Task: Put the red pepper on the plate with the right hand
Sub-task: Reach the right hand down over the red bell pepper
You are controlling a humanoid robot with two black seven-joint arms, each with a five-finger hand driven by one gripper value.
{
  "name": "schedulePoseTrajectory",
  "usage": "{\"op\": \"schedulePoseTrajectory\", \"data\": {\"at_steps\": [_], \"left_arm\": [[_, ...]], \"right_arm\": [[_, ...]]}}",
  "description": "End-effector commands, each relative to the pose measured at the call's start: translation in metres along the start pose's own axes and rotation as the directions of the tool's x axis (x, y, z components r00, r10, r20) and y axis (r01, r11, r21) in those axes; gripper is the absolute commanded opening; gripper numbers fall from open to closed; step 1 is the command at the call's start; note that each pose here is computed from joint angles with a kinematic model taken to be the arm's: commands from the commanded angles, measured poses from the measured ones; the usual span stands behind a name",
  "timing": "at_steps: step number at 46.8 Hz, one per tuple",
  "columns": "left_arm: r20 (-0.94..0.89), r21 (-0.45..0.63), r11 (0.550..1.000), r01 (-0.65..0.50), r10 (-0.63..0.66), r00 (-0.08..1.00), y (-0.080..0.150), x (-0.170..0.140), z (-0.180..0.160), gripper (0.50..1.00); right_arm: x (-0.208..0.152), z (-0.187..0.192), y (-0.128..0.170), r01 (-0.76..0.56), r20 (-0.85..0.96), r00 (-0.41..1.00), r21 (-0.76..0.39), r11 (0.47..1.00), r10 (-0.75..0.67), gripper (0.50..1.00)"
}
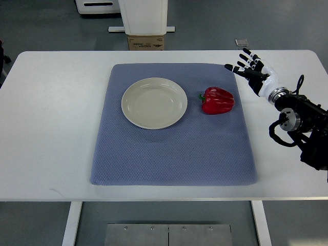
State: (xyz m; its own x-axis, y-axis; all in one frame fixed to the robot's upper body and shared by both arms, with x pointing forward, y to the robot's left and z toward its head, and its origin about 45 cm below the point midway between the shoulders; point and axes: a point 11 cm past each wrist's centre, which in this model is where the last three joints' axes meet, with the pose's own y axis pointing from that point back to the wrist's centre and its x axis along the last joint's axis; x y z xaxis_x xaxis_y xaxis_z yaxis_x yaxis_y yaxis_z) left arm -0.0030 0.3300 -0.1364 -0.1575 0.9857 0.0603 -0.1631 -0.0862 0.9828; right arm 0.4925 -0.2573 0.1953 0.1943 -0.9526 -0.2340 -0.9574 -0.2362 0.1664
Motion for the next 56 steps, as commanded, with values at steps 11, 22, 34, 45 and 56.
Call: {"op": "schedulePoseTrajectory", "data": {"at_steps": [11,22,34,45,56], "left_arm": [[0.000,0.000,1.000,0.000,0.000,1.000,0.000,0.000,0.000,1.000],[-0.001,0.000,1.000,0.000,0.000,1.000,0.000,0.000,0.000,1.000],[0.000,0.000,1.000,0.000,0.000,1.000,0.000,0.000,0.000,1.000],[-0.001,0.002,1.000,0.000,0.000,1.000,0.000,0.000,0.000,1.000],[-0.001,0.000,1.000,0.000,0.000,1.000,0.000,0.000,0.000,1.000]], "right_arm": [[0.000,0.000,0.002,0.053,-0.166,0.984,-0.032,0.998,-0.058,1.000],[-0.016,-0.021,0.003,0.159,-0.329,0.931,-0.019,0.987,-0.157,1.000],[-0.031,-0.038,0.001,0.238,-0.493,0.837,-0.059,0.969,-0.236,1.000],[-0.047,-0.034,0.004,0.320,-0.633,0.705,-0.120,0.940,-0.321,1.000],[-0.054,-0.028,0.006,0.361,-0.728,0.575,-0.184,0.914,-0.374,1.000]]}}
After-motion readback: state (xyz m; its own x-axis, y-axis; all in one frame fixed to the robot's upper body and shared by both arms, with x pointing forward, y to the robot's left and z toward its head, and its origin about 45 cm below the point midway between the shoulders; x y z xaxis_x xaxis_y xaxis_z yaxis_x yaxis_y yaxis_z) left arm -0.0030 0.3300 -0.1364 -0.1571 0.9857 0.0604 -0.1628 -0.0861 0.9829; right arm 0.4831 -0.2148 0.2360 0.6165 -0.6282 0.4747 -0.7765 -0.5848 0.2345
